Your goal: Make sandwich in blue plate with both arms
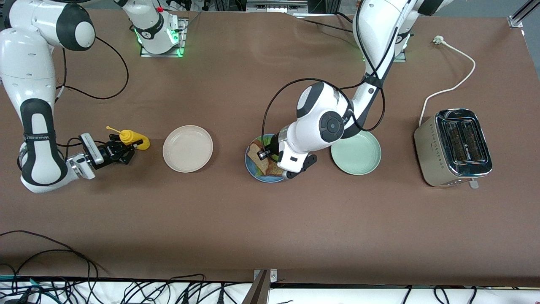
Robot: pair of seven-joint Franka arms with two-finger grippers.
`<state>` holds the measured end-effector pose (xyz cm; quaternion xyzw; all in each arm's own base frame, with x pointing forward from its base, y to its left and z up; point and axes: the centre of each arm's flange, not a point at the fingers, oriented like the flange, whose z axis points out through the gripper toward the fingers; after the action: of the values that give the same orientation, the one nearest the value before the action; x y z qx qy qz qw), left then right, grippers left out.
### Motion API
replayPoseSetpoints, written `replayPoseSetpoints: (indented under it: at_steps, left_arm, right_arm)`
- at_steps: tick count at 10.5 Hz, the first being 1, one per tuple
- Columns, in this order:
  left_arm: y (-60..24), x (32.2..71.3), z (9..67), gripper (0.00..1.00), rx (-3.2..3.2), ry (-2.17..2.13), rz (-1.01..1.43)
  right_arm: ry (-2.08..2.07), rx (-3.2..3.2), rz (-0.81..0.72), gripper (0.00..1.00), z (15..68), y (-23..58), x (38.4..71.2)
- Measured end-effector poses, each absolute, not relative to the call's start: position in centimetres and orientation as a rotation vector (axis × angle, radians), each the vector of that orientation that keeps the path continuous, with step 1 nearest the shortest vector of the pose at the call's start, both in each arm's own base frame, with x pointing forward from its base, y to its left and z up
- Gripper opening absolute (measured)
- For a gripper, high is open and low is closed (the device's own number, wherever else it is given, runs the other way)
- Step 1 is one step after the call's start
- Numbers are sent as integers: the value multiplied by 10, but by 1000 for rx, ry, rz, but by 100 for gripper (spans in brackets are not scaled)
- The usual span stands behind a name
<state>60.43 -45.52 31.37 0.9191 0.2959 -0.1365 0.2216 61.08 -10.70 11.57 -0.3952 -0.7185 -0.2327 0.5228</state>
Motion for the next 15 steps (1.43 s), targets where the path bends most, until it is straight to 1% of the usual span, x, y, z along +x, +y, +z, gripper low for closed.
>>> replayPoseSetpoints:
  at_steps: [2, 3, 5, 6, 8, 9, 11, 12, 13, 15]
  left_arm:
    - [-454, 605, 304, 10, 2547, 826, -387]
    - [-452, 606, 304, 10, 2547, 832, -382]
    - [-447, 611, 306, 10, 2542, 849, -373]
    - [-446, 611, 306, 10, 2542, 854, -372]
    - [-446, 611, 306, 10, 2541, 855, -373]
    - [-446, 611, 306, 10, 2541, 855, -373]
    - [-446, 611, 305, 9, 2542, 855, -373]
    - [-443, 613, 302, 14, 2554, 834, -364]
    - [-433, 618, 298, 25, 2579, 777, -335]
    - [-412, 631, 288, 32, 2619, 695, -289]
  right_arm:
    - [-1716, -936, -559, 13, 113, -102, 611]
    - [-1714, -933, -560, 21, 112, -100, 610]
    - [-1713, -928, -561, 47, 112, -99, 611]
    - [-1711, -924, -562, 63, 114, -99, 611]
    - [-1715, -940, -569, 91, 118, -111, 612]
    - [-1714, -953, -561, 100, 120, -124, 609]
    - [-1730, -994, -542, 100, 129, -155, 607]
    - [-1736, -1034, -512, 100, 142, -173, 610]
    - [-1738, -1068, -465, 100, 155, -186, 612]
    - [-1739, -1136, -395, 100, 177, -200, 619]
